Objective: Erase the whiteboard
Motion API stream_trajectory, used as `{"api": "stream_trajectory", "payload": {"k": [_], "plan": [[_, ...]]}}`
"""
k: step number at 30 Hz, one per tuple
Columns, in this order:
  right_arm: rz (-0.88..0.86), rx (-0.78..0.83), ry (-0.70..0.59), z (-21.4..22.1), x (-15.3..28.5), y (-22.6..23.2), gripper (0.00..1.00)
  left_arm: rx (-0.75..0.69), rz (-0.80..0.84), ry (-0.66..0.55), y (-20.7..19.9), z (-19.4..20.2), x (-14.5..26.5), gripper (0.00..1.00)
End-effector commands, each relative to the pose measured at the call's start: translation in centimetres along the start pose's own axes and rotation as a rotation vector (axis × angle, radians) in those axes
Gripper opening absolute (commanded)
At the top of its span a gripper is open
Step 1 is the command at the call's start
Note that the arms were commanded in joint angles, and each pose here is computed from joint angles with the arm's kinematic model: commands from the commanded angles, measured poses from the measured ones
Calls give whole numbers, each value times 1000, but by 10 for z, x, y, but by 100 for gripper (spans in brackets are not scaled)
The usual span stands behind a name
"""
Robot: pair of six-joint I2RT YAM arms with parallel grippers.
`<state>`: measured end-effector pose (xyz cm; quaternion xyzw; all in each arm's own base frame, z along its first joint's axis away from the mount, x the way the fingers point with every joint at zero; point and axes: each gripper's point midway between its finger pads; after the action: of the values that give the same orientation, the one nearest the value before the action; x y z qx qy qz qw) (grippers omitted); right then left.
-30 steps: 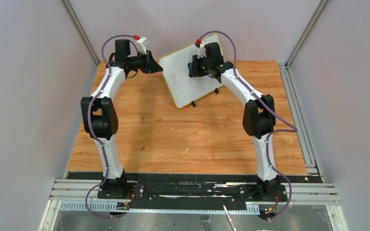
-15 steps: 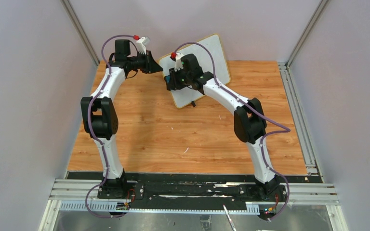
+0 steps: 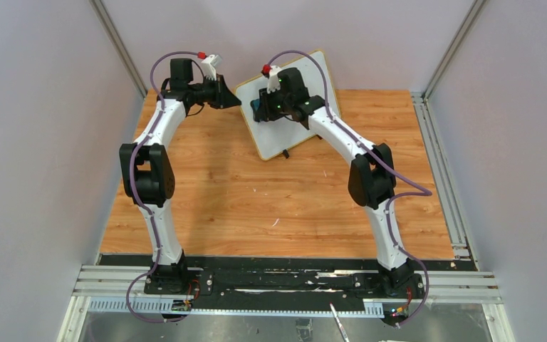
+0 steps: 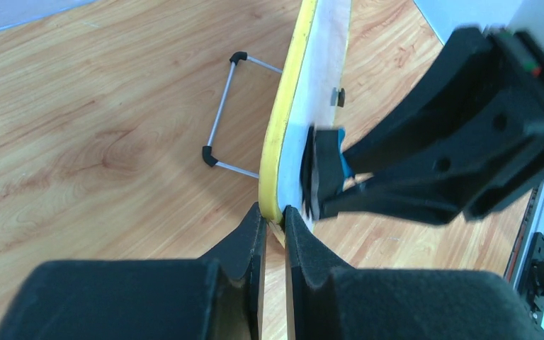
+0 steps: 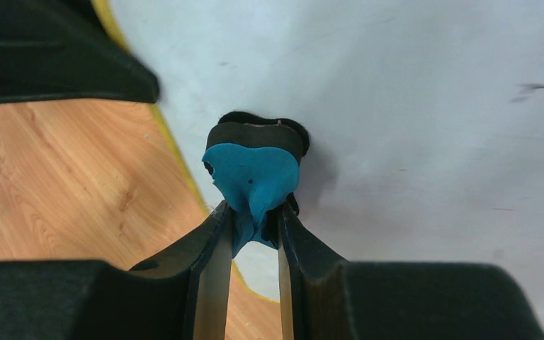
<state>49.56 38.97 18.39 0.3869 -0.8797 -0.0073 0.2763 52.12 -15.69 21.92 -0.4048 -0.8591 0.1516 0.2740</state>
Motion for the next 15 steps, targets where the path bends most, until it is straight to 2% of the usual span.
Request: {"api": "stream_trajectory", "payload": {"k": [1, 7, 15], "plan": [[90, 0, -24, -12, 7, -49, 1, -18, 46, 64, -19, 18, -5, 0], [130, -16, 1, 0, 15, -73, 1, -16, 46, 65, -19, 19, -6, 0], [71, -27, 16, 14, 6, -43, 1, -15, 46, 64, -18, 18, -7, 0]]}}
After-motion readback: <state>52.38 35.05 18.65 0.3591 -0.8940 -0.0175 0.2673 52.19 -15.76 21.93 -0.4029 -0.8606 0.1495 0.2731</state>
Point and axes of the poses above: each gripper's point midway between its finger pads, its own x axis back along the fingers, its own y axis along the line the jaws close on, z = x × y, and after that the axes turned 3 degrees about x, right-handed
